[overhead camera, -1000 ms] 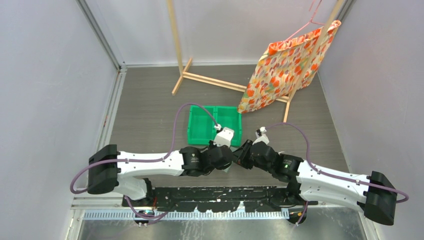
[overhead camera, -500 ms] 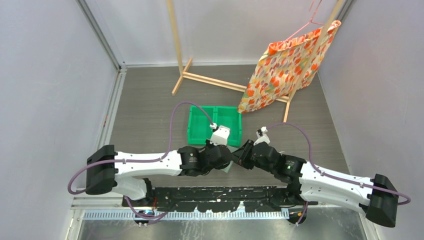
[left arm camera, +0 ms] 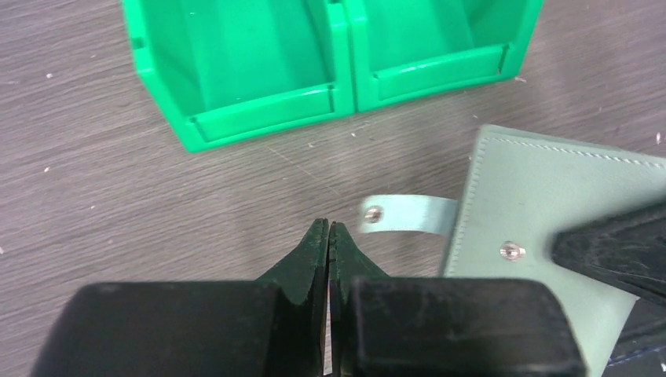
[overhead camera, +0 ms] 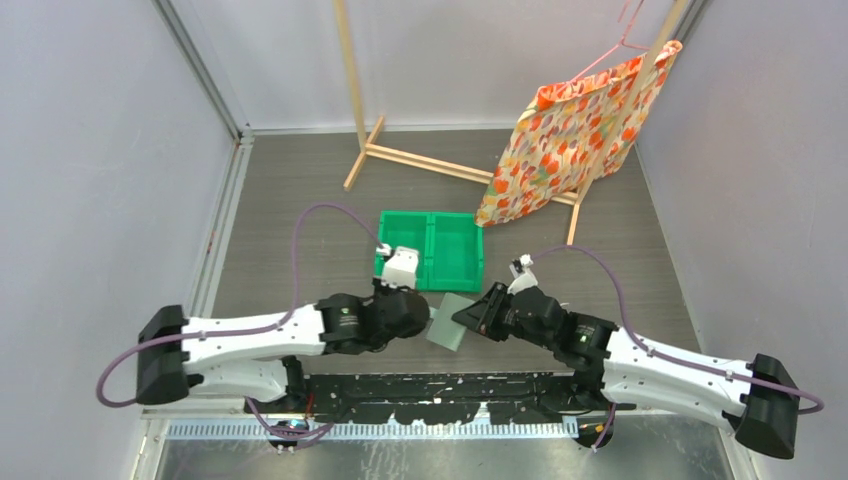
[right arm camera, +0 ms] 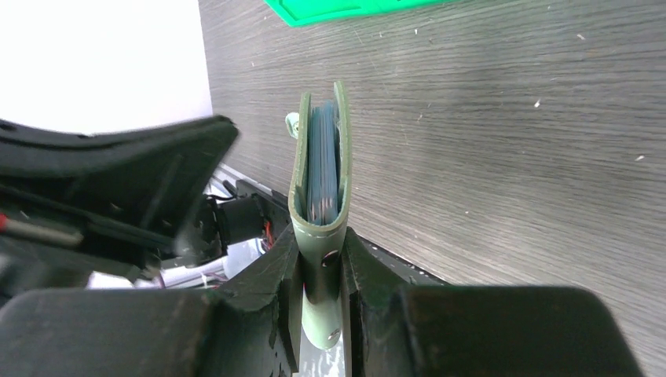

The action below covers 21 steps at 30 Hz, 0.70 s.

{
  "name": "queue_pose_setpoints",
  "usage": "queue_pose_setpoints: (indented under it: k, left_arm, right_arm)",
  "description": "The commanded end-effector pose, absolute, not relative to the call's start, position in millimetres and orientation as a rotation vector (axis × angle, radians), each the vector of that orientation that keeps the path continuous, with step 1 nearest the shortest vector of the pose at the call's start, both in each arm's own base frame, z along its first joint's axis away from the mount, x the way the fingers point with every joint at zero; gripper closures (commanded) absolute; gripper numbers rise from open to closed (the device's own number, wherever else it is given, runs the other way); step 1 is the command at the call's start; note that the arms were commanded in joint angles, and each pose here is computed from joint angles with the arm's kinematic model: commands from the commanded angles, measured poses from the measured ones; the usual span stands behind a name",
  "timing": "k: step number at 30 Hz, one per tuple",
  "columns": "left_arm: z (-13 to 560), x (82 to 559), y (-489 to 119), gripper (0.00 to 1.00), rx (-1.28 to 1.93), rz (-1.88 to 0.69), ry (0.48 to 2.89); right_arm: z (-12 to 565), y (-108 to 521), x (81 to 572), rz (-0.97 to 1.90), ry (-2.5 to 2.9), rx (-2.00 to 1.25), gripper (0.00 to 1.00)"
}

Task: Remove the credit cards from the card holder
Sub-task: Open the card holder at the center of the board.

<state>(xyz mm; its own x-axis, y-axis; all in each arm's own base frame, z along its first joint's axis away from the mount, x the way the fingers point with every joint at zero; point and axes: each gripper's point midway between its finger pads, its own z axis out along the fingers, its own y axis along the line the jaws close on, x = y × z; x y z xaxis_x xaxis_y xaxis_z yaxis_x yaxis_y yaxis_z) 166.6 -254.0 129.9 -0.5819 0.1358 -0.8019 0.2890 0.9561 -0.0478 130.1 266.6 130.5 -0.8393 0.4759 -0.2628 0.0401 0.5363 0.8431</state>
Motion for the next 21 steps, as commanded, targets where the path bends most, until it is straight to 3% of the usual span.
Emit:
queue_pose_setpoints:
  k: [1, 3, 4, 7, 9, 14, 16, 21]
  left_arm:
    - [136, 172, -213, 1.0, 0.242, -0.211, 2.228]
    - [133, 167, -196, 0.99, 0.22, -0.223, 2.271]
    - [134, 165, -190, 0.9, 0.204, -0.244, 2.283]
    - [147, 151, -190, 0.32, 0.233, -0.4, 2.28]
    - [170, 139, -196, 0.17, 0.26, -0.567, 2.239]
    - [218, 109, -193, 0.1, 0.282, -0.913, 2.086]
    - [230, 100, -189, 0.03, 0.268, -1.027, 2.019]
    - [221, 95, -199, 0.0, 0.185, -1.152, 2.011]
  right_arm:
    - [147, 264, 126, 1.308, 2.222, 0.272, 0.99]
    - [160, 266, 122, 1.388, 2.162, 0.203, 0.99]
    - [168, 268, 120, 1.437, 2.124, 0.165, 0.99]
    - [180, 271, 113, 1.516, 2.086, 0.075, 0.99]
    - [186, 273, 114, 1.541, 2.075, 0.055, 0.99]
    - [201, 277, 121, 1.608, 2.036, 0.049, 0.99]
    - [208, 280, 123, 1.651, 2.014, 0.048, 0.99]
    - [225, 292, 125, 1.781, 1.952, 0.046, 0.99]
